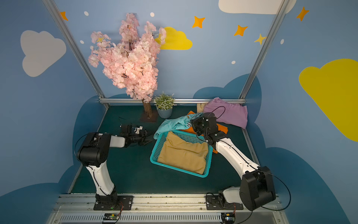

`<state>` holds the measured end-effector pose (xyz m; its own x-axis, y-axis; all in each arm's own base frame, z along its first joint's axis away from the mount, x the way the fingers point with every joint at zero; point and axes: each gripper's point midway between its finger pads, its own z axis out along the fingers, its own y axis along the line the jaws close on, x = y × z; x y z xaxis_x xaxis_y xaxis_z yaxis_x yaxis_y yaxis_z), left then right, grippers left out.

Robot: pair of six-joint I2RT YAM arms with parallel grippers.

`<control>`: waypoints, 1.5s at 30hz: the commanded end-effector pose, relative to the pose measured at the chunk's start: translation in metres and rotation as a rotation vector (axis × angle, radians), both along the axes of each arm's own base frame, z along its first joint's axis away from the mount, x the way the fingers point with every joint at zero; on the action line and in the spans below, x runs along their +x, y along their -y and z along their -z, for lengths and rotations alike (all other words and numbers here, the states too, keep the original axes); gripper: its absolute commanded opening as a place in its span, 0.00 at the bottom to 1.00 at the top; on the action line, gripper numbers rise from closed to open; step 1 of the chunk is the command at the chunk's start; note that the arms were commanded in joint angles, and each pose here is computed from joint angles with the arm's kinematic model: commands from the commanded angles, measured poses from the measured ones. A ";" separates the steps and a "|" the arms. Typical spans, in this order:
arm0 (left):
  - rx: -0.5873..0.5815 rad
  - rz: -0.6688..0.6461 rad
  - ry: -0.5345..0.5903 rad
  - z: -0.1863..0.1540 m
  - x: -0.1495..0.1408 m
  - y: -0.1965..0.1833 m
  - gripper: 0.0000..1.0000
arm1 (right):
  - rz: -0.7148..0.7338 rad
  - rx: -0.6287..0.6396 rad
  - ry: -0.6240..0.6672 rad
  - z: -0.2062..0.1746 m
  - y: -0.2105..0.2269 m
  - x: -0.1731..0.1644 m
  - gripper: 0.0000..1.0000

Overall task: Put the folded long pants in the basket
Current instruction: Pick up the long pant at the center of the board, then place the long pant in the basket.

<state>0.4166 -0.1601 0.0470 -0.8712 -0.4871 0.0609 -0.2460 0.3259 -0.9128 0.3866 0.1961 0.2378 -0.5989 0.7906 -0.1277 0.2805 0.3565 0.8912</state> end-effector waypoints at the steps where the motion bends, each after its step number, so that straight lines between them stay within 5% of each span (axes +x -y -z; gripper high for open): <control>1: -0.070 -0.020 0.065 -0.010 0.018 0.009 0.75 | -0.007 -0.001 0.061 -0.018 0.004 0.001 0.00; 12: -0.208 -0.026 -0.012 0.005 0.034 0.052 0.77 | -0.039 0.002 0.047 -0.014 -0.002 0.002 0.00; 19: -0.285 0.030 -0.032 -0.002 0.037 0.077 0.62 | -0.075 -0.008 0.042 -0.012 -0.007 0.001 0.00; 25: -0.265 0.013 -0.028 -0.015 0.040 0.061 0.15 | -0.075 -0.024 0.066 -0.019 -0.005 0.002 0.00; 34: -0.137 0.022 -0.016 -0.070 0.043 0.022 0.03 | -0.148 -0.069 0.124 -0.052 -0.012 0.008 0.00; 39: 0.011 0.100 -0.043 -0.111 0.017 0.007 0.03 | -0.187 -0.087 0.160 -0.076 -0.011 0.001 0.00; 45: 0.007 0.168 0.027 -0.170 -0.021 0.009 0.03 | -0.238 -0.085 0.150 -0.086 0.001 -0.033 0.00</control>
<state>0.4343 -0.1678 0.2138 -0.9128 -0.4083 -0.0131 -0.1347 0.3310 -0.9340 0.3739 0.2071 0.2979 -0.7358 0.6392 -0.2235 0.1254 0.4530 0.8827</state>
